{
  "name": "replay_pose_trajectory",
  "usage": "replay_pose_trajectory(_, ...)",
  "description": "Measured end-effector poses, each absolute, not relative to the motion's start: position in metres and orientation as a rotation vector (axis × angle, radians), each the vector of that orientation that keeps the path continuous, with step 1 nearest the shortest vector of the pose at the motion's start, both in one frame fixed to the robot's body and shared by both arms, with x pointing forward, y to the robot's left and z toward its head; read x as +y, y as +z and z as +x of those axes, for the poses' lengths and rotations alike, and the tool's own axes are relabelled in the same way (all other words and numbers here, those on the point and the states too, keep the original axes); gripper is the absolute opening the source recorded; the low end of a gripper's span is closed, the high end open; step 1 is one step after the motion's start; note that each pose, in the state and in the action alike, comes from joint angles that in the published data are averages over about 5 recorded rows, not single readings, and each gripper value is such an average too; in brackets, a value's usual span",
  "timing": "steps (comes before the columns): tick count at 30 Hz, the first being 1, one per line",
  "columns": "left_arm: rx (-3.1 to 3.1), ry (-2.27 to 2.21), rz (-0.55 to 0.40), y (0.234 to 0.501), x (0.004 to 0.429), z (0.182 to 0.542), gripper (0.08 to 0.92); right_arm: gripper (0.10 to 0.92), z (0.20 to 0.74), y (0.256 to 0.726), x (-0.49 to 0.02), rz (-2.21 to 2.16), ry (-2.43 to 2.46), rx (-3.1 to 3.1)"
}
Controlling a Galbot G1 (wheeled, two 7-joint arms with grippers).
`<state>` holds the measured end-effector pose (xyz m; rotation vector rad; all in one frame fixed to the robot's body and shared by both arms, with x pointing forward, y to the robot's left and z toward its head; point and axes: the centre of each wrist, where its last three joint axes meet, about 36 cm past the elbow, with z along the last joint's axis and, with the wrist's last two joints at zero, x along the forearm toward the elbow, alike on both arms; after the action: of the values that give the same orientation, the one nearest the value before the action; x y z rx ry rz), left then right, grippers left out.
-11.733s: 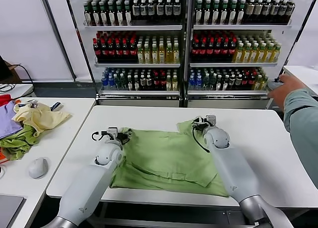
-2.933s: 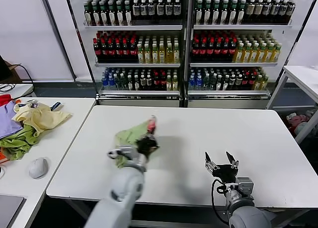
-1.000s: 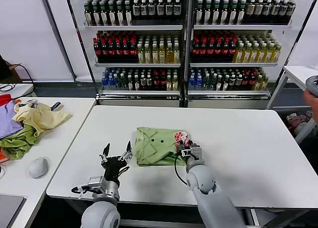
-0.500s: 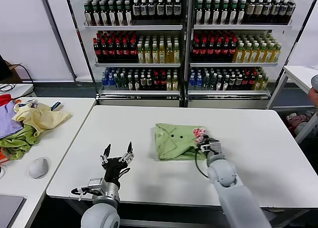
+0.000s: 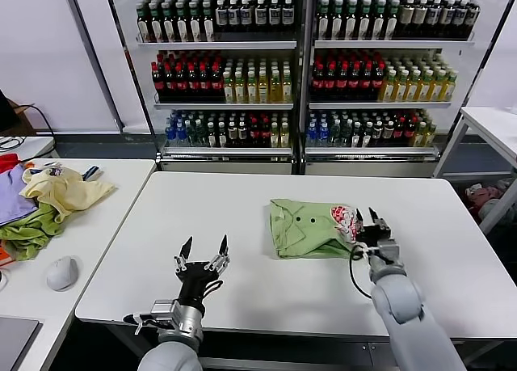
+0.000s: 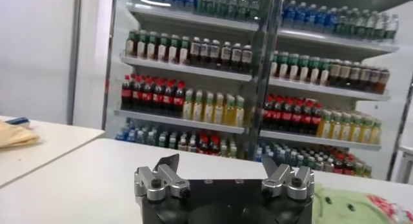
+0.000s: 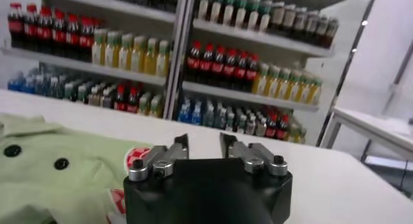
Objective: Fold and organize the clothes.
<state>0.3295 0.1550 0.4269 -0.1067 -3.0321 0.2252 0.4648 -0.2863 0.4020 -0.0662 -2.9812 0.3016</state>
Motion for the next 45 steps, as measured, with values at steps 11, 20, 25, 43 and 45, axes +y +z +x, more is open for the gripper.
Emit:
replay_pose_trajectory(11,-3.018,0.239,-0.169,0.432,0.150,0.313,0.823,0.778,0.385,0.420,-0.304,-0.069,0.151,-3.074)
replay_pose_trajectory(20,-3.002,0.250,-0.223,0.442,0.153,0.298,0.823,0.823,0.326,0.434,-0.299,-0.011,0.114,-3.096)
replay_pose_trajectory(25,-2.999,0.259,-0.250,0.449,0.153,0.291,0.823,0.823,0.306,0.440,-0.294,-0.002,0.103,-3.115)
replay_pose_trajectory(43,-3.003,0.239,-0.256,0.463,0.158,0.281,0.823,0.823,0.281,0.450,-0.285,-0.020,0.155,-3.140)
replay_pose_trajectory(45,-3.002,0.238,-0.257,0.463,0.158,0.282,0.823,0.823,0.280,0.450,-0.284,-0.022,0.158,-3.138)
